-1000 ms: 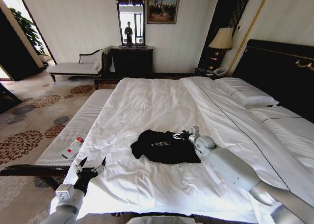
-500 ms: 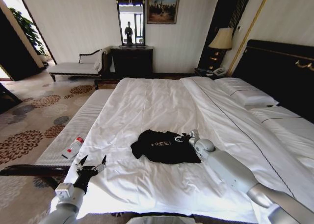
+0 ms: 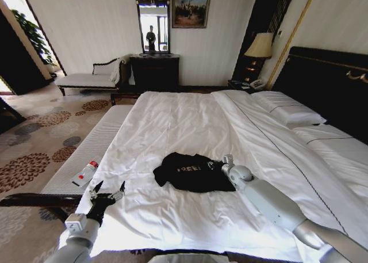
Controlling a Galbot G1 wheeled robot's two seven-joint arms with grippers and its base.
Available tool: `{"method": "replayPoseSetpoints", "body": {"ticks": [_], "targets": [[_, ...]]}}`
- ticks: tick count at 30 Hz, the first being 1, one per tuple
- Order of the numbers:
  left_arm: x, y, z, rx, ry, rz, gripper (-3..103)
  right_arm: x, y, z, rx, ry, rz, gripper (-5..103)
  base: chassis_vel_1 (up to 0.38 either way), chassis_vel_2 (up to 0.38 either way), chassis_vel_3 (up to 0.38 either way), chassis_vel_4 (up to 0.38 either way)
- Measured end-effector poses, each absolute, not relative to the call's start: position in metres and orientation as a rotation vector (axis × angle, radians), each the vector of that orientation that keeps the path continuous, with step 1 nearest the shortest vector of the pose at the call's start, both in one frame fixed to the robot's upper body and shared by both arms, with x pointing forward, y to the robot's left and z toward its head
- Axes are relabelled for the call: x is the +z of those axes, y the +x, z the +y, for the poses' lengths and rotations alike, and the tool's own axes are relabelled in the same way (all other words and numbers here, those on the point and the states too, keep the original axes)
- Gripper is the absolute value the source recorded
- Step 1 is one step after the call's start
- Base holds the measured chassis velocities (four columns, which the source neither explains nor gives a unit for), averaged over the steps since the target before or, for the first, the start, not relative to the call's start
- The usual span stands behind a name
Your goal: Fold the clothes on the bed.
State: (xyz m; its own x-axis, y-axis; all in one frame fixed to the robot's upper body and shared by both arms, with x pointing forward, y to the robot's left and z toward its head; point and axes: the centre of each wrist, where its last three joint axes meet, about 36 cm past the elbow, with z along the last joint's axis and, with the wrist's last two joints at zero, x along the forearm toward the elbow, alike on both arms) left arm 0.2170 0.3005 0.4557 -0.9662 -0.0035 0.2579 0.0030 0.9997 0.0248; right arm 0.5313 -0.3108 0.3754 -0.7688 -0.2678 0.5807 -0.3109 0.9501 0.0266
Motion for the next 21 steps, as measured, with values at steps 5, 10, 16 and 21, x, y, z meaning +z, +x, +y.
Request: {"method": "replayPoseSetpoints", "body": {"ticks": [5,10,16,21], "targets": [[0.456,0.218,0.301,-0.033,0.014,-2.888,100,0.379,0.53,-0.309,0.085,0.414,-2.495,4,0.0,0.0,0.0,0.0],[0.462,0.226,0.309,-0.005,0.069,-2.909,100,0.379,0.525,-0.306,0.075,0.429,-2.482,1,0.0,0.0,0.0,0.0],[0.463,0.228,0.31,-0.014,0.064,-2.909,100,0.377,0.522,-0.304,0.072,0.43,-2.477,1,0.0,0.0,0.0,0.0],[0.466,0.239,0.307,-0.011,0.046,-2.908,100,0.384,0.523,-0.305,0.062,0.421,-2.5,1,0.0,0.0,0.0,0.0]]}}
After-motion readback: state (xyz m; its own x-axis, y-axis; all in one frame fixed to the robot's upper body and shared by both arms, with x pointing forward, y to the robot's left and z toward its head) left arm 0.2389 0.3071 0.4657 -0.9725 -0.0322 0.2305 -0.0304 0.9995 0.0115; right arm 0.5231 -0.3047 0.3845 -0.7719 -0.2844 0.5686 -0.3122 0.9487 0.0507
